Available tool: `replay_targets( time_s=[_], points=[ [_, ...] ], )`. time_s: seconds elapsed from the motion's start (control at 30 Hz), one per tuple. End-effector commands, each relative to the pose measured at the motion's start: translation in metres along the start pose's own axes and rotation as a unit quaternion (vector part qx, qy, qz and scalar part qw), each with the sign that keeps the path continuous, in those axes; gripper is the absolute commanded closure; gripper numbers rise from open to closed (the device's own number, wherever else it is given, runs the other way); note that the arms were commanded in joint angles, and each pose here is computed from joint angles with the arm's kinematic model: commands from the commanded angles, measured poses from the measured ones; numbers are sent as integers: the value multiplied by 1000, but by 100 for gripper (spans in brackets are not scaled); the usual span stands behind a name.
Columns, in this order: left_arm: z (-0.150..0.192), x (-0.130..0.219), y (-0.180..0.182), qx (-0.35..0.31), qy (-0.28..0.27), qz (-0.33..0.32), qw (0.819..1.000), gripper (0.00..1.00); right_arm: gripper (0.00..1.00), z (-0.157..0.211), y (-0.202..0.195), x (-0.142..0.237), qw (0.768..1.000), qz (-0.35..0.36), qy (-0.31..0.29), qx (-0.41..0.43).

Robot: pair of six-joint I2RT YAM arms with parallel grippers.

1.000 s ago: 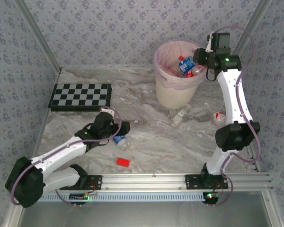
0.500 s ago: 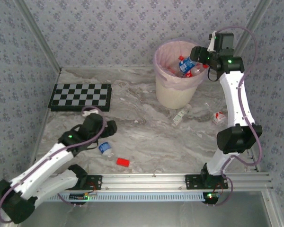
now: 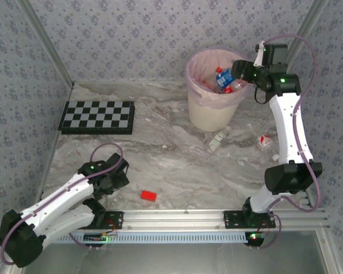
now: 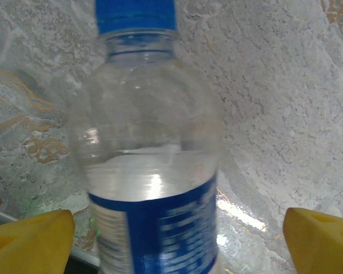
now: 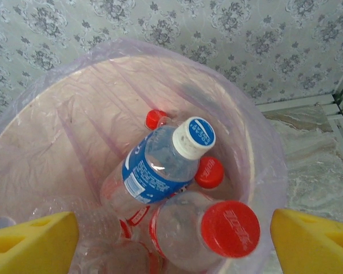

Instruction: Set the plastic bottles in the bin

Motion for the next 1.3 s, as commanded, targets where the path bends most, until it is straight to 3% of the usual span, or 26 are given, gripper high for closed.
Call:
replay_targets(
  time_s=[0.0, 0.37, 0.6, 0.77, 0.97, 1.1, 1.2, 1.27],
  points=[
    [3, -5, -6, 27, 10, 13, 999, 11, 11, -3, -1, 25, 1000, 0, -14, 11],
    [11, -23, -27, 50, 38, 58, 996, 22, 4, -6, 17, 80, 994, -77, -75, -32],
    [28, -36, -41, 67, 83, 79, 991, 24, 4, 5, 57, 100, 968, -237, -59, -51],
    [22, -31, -56, 51, 59, 103, 992, 24, 4, 9, 76, 98, 960, -273, -48, -40],
    [4, -18, -71, 18, 23, 98, 995, 42, 6, 33, 123, 88, 938, -346, 1, 11],
    [-15, -1, -114, -24, -12, 152, 988, 55, 9, 63, 159, 66, 929, -365, 55, 35],
    [-29, 29, -164, -97, -41, 213, 971, 66, 11, 85, 181, 53, 924, -365, 93, 60],
    [-35, 53, -194, -158, -62, 253, 952, 67, 12, 94, 195, 53, 915, -385, 99, 62]
  ],
)
Point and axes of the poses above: each hand's point on the last joint's axis, 136 mm out from that joint toward the fingers, its own x axis back along the fingers, its own y axis along the line the jaws close on, z = x × y, the point moved 2 cm from there along x, back along the fingers, and after that the axes turned 7 degrees about x, right-handed, at the moved point
